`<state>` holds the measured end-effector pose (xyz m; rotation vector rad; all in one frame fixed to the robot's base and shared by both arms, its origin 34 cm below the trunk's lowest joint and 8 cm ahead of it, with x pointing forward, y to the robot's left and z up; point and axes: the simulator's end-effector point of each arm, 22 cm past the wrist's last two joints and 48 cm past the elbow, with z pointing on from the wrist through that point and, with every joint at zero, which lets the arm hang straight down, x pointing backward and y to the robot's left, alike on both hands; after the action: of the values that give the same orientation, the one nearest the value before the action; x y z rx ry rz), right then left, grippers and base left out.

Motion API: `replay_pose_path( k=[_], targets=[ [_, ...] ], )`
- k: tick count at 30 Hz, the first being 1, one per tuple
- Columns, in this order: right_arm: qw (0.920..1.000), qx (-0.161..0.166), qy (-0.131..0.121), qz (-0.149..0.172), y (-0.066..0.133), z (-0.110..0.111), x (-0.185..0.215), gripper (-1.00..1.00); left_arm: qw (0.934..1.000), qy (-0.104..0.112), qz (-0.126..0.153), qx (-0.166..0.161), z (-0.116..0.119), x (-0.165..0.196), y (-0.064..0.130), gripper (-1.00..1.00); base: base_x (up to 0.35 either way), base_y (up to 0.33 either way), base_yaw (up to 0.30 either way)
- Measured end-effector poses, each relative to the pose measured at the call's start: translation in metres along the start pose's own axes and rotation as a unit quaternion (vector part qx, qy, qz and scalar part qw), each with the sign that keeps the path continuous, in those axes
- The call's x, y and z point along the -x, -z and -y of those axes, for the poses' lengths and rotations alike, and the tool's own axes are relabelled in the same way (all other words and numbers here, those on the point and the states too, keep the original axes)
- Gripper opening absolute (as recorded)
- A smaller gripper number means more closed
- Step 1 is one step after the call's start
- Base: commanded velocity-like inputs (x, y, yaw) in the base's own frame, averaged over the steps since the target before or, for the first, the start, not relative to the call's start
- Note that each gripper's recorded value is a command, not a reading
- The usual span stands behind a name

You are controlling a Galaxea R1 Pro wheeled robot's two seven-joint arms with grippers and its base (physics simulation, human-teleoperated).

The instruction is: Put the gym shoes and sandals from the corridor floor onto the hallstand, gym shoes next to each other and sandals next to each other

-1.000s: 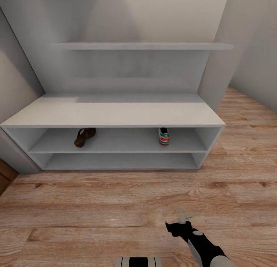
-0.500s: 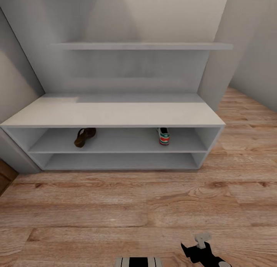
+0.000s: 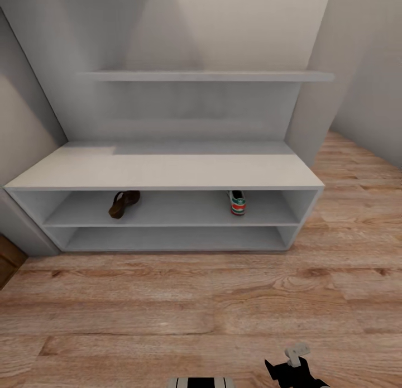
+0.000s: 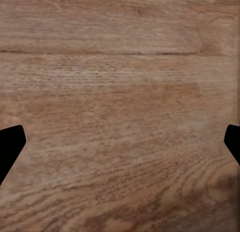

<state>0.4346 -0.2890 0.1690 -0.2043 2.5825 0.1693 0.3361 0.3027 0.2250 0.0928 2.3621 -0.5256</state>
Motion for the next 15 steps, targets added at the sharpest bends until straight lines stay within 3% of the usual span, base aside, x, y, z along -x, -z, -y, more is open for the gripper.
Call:
replay_pose_path(
  k=[15],
  targets=[
    [1.0, -0.003, 0.002, 0.008, 0.013, 0.003, 0.018, 1.0, 1.0, -0.004, 0.009, 0.0, 0.004, 0.019, 0.007, 1.0, 0.0, 0.0, -0.124]
  ],
)
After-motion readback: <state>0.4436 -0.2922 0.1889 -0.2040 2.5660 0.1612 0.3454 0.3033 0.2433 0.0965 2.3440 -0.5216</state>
